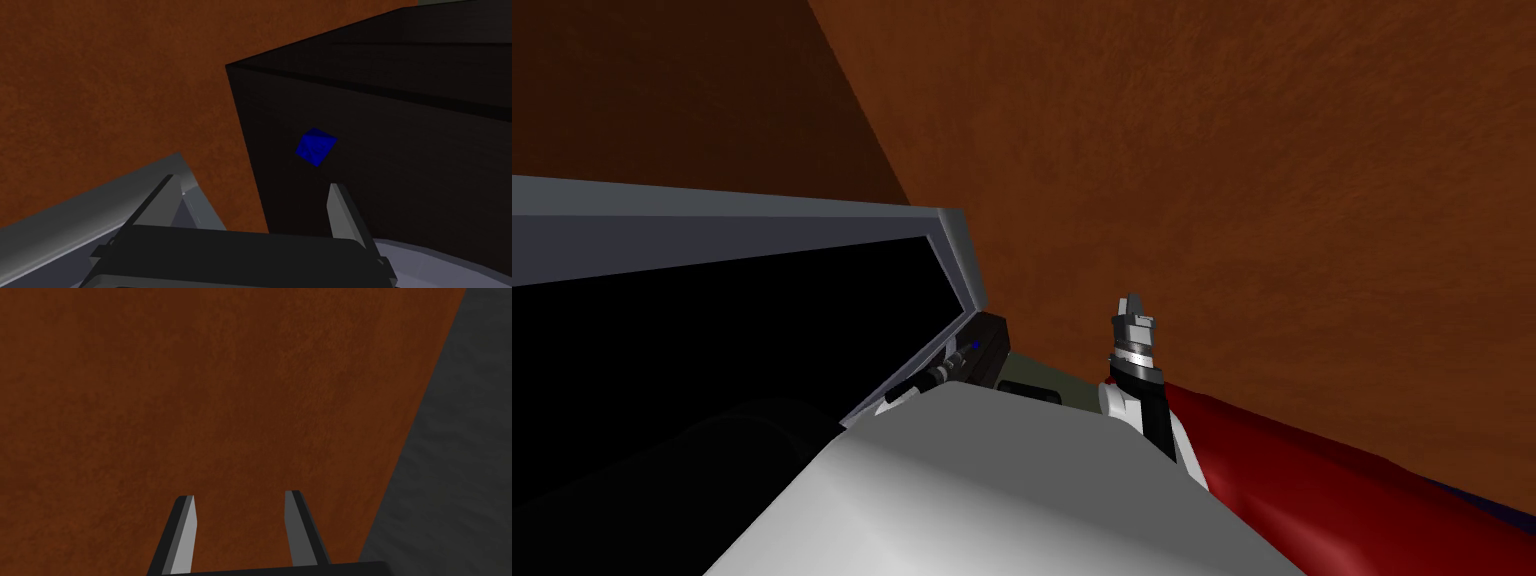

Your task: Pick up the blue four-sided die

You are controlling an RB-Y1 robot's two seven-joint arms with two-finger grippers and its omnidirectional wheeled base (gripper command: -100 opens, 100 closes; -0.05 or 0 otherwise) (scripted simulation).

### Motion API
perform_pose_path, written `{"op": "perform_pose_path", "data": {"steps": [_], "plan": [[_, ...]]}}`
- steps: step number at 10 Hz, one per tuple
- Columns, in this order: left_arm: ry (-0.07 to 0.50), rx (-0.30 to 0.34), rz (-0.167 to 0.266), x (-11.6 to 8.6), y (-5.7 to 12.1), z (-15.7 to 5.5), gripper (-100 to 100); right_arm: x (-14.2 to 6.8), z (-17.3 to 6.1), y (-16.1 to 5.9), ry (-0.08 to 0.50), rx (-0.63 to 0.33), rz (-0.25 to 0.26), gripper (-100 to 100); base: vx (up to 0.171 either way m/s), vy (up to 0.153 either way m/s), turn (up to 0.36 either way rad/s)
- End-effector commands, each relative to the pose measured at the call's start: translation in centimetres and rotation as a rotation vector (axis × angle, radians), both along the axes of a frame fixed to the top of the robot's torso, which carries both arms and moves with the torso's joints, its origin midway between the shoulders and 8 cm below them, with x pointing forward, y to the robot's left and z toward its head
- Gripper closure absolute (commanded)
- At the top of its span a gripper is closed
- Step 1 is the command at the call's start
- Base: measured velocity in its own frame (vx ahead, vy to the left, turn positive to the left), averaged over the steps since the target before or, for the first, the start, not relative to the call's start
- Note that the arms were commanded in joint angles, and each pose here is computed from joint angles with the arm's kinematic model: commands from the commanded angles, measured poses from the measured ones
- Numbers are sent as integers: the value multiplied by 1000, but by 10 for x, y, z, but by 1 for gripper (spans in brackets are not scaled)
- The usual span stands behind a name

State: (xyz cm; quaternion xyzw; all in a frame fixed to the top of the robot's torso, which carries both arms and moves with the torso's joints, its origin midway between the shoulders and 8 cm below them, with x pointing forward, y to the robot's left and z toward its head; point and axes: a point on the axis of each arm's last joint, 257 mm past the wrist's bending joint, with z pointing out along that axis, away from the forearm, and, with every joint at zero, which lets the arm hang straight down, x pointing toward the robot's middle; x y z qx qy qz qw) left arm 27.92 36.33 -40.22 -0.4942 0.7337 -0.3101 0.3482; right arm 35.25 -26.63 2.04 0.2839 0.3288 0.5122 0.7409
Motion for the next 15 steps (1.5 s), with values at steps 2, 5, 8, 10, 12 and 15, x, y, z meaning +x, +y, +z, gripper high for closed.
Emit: {"op": "perform_pose_path", "data": {"steps": [2, 5, 8, 10, 12, 15], "plan": [[142, 39, -17, -37, 18, -34, -100, 0, 0, 0, 0, 0, 0, 0, 86, 2, -250], [297, 83, -35, -83, 42, -65, -100, 0, 0, 0, 0, 0, 0, 0, 121, 17, -185], [427, 118, -49, -125, 62, -85, -100, 0, 0, 0, 0, 0, 0, 0, 124, 22, -243], [496, 137, -57, -148, 74, -94, -100, 0, 0, 0, 0, 0, 0, 0, 126, 27, -215], [570, 158, -67, -173, 85, -101, -100, 0, 0, 0, 0, 0, 0, 0, 99, 23, -236], [591, 163, -70, -179, 86, -104, -100, 0, 0, 0, 0, 0, 0, 0, 70, 21, -89]]}}
